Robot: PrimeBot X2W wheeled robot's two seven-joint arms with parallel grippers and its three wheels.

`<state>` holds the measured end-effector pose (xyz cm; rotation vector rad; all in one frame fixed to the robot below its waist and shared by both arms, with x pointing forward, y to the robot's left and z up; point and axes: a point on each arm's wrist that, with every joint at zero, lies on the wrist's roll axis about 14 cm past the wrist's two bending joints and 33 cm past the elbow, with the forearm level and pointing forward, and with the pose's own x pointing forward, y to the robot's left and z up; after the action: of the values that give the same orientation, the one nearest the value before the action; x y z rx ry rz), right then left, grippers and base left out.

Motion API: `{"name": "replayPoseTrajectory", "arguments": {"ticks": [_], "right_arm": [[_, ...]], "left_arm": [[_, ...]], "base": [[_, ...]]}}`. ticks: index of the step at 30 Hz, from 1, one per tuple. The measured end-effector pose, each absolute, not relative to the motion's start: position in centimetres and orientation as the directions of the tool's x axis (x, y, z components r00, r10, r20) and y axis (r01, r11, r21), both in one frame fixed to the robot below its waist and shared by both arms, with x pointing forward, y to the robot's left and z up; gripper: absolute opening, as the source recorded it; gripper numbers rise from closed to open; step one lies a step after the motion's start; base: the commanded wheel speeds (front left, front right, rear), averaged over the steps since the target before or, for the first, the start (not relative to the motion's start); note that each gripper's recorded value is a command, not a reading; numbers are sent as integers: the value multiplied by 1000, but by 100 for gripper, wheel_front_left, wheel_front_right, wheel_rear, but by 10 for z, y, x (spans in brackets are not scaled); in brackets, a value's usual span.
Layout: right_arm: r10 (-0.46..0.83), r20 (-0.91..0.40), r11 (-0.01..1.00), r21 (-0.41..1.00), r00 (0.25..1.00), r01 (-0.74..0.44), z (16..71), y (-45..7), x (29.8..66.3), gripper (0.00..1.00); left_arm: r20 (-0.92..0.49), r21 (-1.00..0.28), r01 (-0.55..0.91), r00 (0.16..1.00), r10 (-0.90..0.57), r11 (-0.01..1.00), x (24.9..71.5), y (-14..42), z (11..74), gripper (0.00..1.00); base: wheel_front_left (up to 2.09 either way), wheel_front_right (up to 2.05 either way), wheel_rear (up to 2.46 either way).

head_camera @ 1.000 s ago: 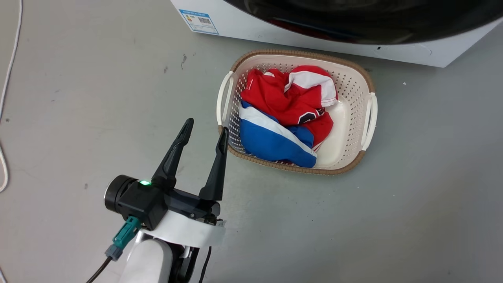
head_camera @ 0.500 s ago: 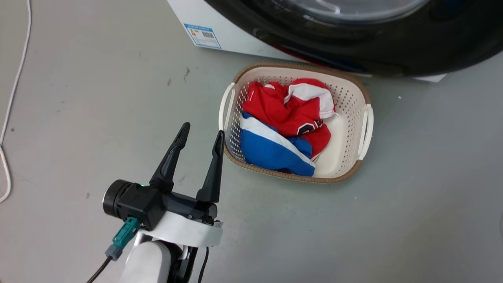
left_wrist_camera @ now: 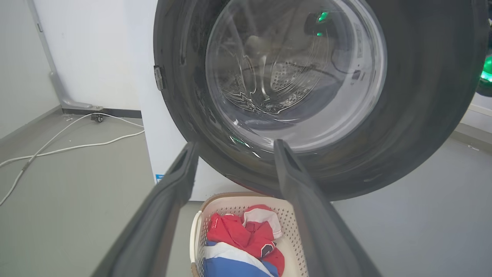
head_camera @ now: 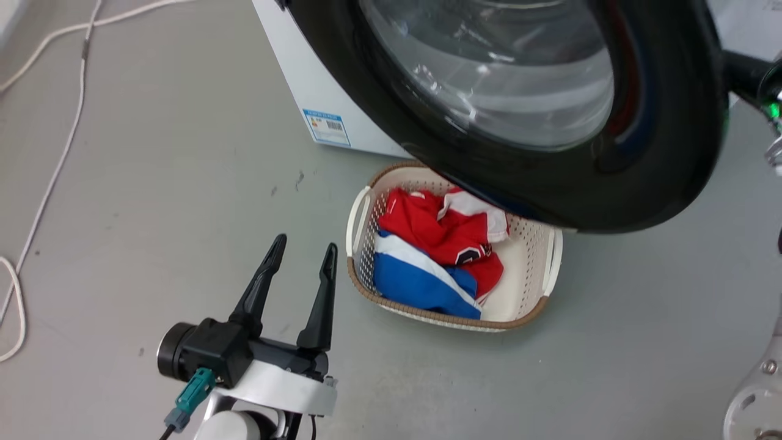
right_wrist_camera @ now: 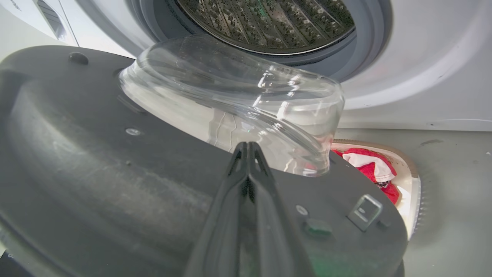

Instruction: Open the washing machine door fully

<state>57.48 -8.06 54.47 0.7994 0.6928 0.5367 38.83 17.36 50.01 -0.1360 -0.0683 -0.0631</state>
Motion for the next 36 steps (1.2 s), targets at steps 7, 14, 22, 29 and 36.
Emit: {"name": "replayPoseTrajectory", "arguments": {"ticks": [7, 14, 22, 29, 36], "right_arm": [[714, -316, 549, 806, 625, -221, 559, -65, 537, 0], [765, -268, 498, 822, 585, -275, 569, -48, 502, 0], [847, -253, 439, 830, 468, -345, 560, -4, 461, 0], [913, -223, 353, 851, 340, -388, 554, 40, 428, 0], [955, -193, 274, 864, 224, -423, 551, 81, 393, 0]], "left_arm": [[101, -136, 33, 995, -19, 990, 362, 183, 513, 100], [128, -134, -5, 992, 23, 991, 335, 194, 522, 100], [149, -131, -62, 985, 82, 989, 313, 210, 528, 100], [151, -129, -102, 981, 121, 986, 299, 220, 529, 100], [126, -124, -150, 978, 165, 981, 279, 229, 520, 100]], "base": [[0, 0, 0], [0, 0, 0], [0, 0, 0], [0, 0, 0], [0, 0, 0]]}}
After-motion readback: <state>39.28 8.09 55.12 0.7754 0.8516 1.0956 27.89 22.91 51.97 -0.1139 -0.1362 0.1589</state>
